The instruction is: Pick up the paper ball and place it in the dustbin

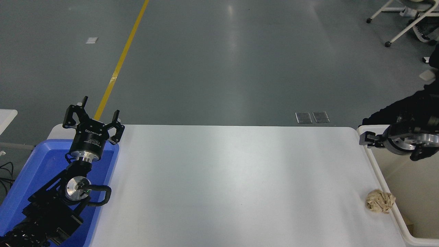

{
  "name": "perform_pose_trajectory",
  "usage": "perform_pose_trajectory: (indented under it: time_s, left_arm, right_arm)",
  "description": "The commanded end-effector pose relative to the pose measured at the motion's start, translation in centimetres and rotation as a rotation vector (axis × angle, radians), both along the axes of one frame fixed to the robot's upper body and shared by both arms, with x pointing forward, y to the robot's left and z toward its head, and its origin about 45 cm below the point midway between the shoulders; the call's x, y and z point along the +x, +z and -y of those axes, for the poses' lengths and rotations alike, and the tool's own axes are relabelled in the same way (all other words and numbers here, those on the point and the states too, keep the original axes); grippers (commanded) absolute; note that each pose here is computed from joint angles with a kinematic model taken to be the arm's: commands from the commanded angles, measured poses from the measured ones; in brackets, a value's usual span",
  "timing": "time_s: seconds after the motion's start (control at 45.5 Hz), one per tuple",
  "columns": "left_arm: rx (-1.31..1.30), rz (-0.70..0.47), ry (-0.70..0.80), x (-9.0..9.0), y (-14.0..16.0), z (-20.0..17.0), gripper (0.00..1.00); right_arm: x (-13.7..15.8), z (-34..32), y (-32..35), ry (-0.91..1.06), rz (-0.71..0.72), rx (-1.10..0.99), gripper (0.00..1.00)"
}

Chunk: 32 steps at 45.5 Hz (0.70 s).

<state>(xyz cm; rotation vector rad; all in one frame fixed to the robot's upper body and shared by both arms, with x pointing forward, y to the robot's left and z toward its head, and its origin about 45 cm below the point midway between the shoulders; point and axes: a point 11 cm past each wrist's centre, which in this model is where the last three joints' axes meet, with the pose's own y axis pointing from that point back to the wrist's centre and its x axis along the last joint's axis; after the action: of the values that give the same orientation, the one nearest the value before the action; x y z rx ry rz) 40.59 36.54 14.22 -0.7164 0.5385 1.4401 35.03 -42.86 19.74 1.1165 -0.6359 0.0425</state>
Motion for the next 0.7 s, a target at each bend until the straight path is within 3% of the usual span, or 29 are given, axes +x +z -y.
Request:
perform_pose_trajectory:
  time_s: [0.0, 0.418, 0.681]
  left_arm:
    - [0.000, 0.000, 0.001, 0.0, 0.0, 0.0, 0.98]
    - [0.000, 0.001, -0.001, 0.0, 0.1, 0.0, 0.98]
    - [0.000, 0.000, 0.001, 0.0, 0.0, 0.0, 0.98]
  right_arm:
    - [-3.1, 2.2, -4.0, -0.168, 0.052, 0.022, 1.00]
    - [-7.3, 1.9, -10.1, -0.315, 0.093, 0.119, 1.00]
    - [-7.2, 1.3, -11.0, -0.375, 0.152, 0.173, 1.00]
